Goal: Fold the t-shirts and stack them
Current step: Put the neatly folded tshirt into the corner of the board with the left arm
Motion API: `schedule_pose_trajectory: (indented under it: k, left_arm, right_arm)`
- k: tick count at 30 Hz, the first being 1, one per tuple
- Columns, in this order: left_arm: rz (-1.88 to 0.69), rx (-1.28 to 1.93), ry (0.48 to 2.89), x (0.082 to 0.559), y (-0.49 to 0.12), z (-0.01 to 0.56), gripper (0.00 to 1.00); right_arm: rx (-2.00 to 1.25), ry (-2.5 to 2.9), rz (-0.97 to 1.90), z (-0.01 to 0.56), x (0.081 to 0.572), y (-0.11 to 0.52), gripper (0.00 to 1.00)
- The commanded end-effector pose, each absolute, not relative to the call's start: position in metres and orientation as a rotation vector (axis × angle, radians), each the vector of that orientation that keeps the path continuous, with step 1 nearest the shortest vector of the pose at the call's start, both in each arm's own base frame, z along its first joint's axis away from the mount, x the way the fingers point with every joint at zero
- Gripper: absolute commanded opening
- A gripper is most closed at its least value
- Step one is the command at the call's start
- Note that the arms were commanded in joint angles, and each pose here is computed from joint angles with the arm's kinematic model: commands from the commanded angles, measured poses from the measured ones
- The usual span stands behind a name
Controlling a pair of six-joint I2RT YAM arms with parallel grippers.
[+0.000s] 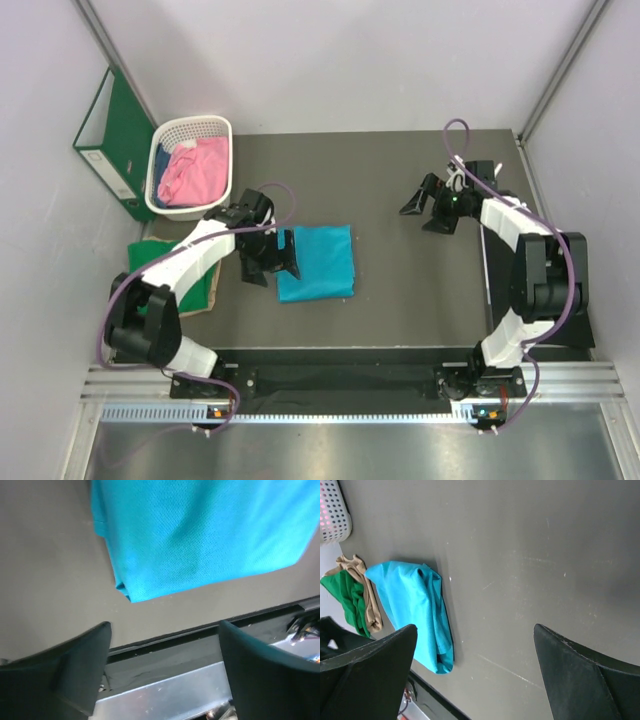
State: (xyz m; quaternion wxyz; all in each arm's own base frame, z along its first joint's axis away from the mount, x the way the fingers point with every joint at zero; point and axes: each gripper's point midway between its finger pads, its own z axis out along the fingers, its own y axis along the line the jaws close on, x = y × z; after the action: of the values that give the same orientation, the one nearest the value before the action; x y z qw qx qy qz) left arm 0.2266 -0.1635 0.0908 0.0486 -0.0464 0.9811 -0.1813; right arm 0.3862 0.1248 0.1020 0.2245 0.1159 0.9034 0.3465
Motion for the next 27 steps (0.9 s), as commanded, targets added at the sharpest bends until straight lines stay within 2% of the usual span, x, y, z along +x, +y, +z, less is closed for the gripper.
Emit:
schedule_pose_trajectory:
  k: [1,7,12,27]
  left_arm:
    - [-0.434,-0.139,2.835,0.240,-0.144,0.127,0.99]
    - [-0.371,-0.194,2.796,0.250,-0.135,0.120,0.99]
    - [-0.385,-0.256,2.837,0.260,-0.141,0.085,0.98]
    - [-0.522,-0.300,2.813,0.294,-0.168,0.043,0.84]
  right_arm:
    - [0.218,2.408,0.946,0.132,0.387,0.127,1.00]
    - [0.216,2.410,0.954,0.132,0.387,0.128,1.00]
    - [0.205,2.419,0.957,0.131,0.387,0.128,1.00]
    - [0.191,2.449,0.988,0.124,0.380,0.132,1.00]
